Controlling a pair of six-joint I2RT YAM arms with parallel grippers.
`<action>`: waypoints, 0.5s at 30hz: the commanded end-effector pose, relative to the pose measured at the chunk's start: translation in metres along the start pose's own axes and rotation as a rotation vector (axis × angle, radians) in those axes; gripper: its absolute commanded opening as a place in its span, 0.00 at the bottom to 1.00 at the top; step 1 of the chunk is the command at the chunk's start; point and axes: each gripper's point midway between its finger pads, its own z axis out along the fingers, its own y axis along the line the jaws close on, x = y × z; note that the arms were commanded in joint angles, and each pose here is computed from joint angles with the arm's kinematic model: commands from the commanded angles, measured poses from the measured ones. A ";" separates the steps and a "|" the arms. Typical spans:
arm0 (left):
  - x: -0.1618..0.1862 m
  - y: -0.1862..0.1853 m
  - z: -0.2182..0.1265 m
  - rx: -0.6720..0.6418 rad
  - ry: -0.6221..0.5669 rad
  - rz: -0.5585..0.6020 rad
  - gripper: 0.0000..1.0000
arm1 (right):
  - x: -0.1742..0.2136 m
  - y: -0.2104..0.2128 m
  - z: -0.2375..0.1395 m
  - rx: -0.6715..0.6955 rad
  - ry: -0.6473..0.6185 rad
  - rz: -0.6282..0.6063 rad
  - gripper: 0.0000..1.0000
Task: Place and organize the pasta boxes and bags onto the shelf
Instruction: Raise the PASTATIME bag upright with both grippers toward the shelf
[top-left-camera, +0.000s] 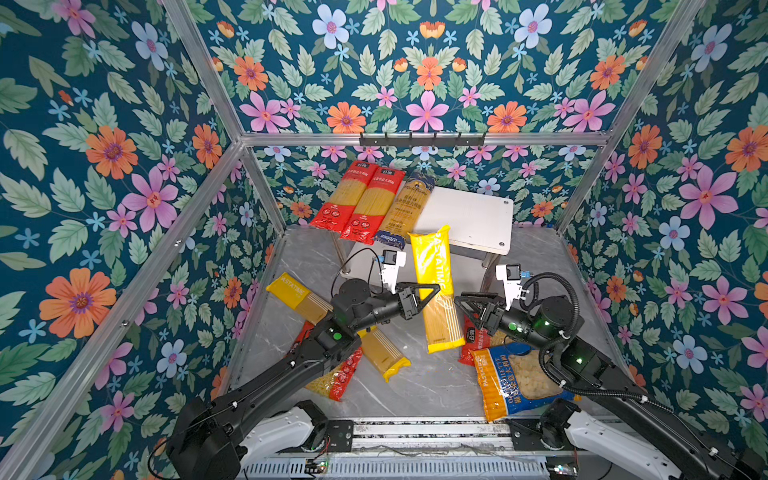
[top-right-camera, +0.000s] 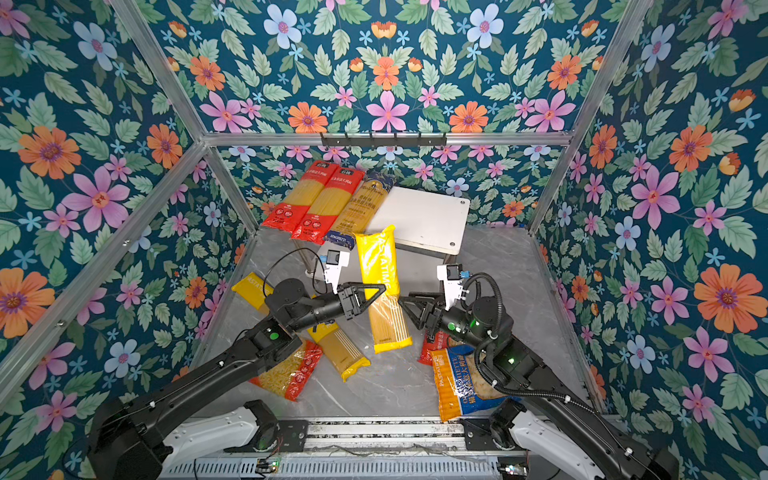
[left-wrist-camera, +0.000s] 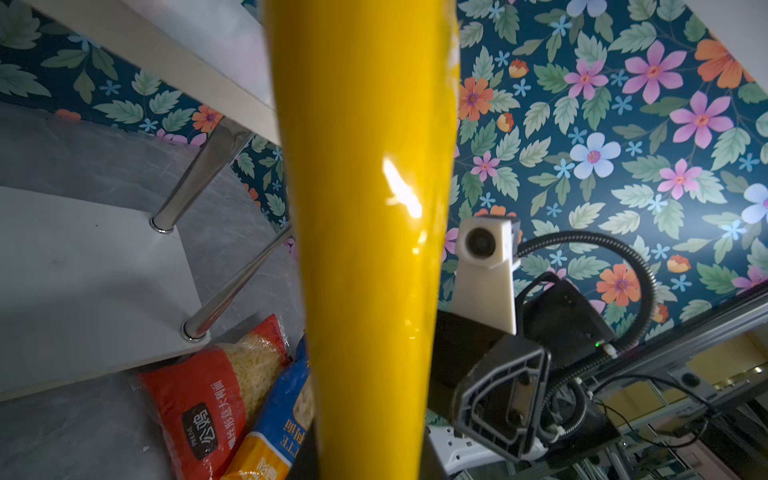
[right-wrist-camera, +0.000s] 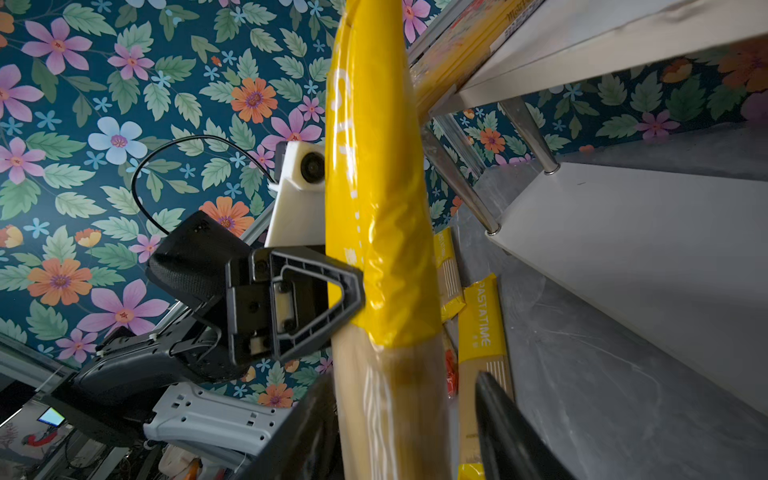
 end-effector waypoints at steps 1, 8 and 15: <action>-0.033 -0.023 -0.003 0.071 -0.064 -0.005 0.12 | 0.019 0.008 -0.006 -0.064 0.090 0.030 0.61; -0.062 -0.033 0.009 0.109 -0.060 -0.027 0.13 | 0.026 0.018 0.006 -0.163 0.141 0.072 0.66; -0.068 -0.031 0.015 0.115 -0.058 -0.039 0.15 | 0.015 0.022 0.013 -0.190 0.094 0.086 0.49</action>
